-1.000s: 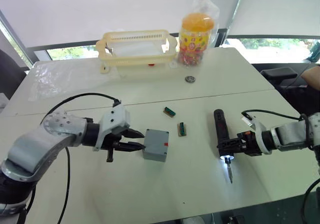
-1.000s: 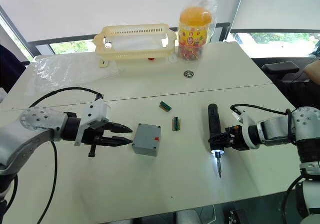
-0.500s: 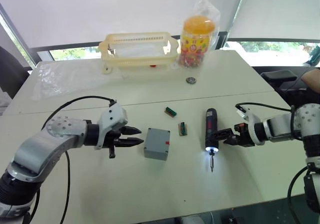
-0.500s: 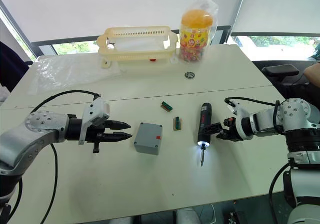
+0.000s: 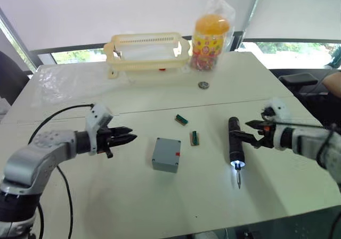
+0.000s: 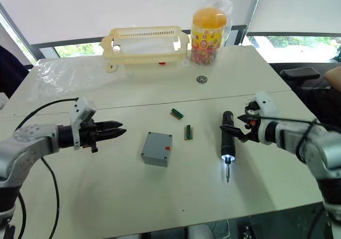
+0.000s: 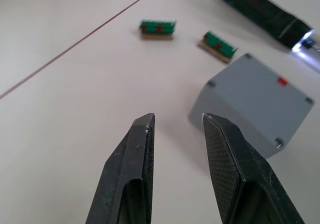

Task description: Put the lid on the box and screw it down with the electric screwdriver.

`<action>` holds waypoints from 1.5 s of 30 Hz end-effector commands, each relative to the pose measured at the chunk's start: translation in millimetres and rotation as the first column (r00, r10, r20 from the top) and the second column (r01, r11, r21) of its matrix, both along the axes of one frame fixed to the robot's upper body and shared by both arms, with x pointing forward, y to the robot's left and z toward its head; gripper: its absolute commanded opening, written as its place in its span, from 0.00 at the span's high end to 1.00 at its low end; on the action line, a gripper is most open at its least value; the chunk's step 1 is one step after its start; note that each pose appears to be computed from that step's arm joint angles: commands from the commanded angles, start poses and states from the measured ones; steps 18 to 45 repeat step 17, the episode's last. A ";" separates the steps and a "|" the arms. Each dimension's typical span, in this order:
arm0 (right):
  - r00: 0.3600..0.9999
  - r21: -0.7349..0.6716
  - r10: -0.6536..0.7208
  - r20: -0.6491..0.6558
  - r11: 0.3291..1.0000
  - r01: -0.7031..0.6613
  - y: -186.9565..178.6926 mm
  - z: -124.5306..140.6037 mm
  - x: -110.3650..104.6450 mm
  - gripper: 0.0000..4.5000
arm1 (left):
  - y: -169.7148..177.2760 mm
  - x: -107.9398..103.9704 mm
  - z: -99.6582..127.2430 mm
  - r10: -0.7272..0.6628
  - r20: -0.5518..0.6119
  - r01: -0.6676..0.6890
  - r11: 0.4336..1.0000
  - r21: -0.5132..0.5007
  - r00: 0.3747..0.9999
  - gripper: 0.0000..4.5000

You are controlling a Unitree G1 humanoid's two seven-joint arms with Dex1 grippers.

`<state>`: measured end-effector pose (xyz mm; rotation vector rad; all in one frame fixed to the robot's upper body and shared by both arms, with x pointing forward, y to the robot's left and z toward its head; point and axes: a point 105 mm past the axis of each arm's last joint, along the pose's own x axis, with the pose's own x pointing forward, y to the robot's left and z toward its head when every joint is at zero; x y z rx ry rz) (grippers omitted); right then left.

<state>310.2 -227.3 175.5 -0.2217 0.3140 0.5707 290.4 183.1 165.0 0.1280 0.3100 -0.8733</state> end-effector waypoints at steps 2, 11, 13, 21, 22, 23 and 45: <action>0.975 0.020 -0.008 0.222 1.000 0.003 -13.3 21.5 -20.8 0.00 | 17.2 -17.6 -16.7 0.070 -0.041 -0.070 0.998 -0.002 0.997 0.67; 0.992 0.217 0.006 0.129 0.976 -0.034 -1.1 -9.1 -63.0 0.00 | 28.2 -43.2 -49.6 0.137 -0.154 -0.144 0.989 -0.031 0.978 0.67; 0.995 0.229 0.019 0.096 0.973 -0.041 0.1 -15.1 -65.9 0.00 | 26.2 -46.9 -51.5 0.132 -0.162 -0.140 0.989 -0.038 0.978 0.67; 0.997 0.212 0.038 0.061 0.976 -0.050 1.8 -25.6 -65.7 0.00 | 25.8 -46.5 -50.7 0.141 -0.156 -0.150 0.987 -0.053 0.978 0.67; 0.997 0.212 0.038 0.061 0.976 -0.050 1.8 -25.6 -65.7 0.00 | 25.8 -46.5 -50.7 0.141 -0.156 -0.150 0.987 -0.053 0.978 0.67; 0.997 0.212 0.038 0.061 0.976 -0.050 1.8 -25.6 -65.7 0.00 | 25.8 -46.5 -50.7 0.141 -0.156 -0.150 0.987 -0.053 0.978 0.67; 0.997 0.212 0.038 0.061 0.976 -0.050 1.8 -25.6 -65.7 0.00 | 25.8 -46.5 -50.7 0.141 -0.156 -0.150 0.987 -0.053 0.978 0.67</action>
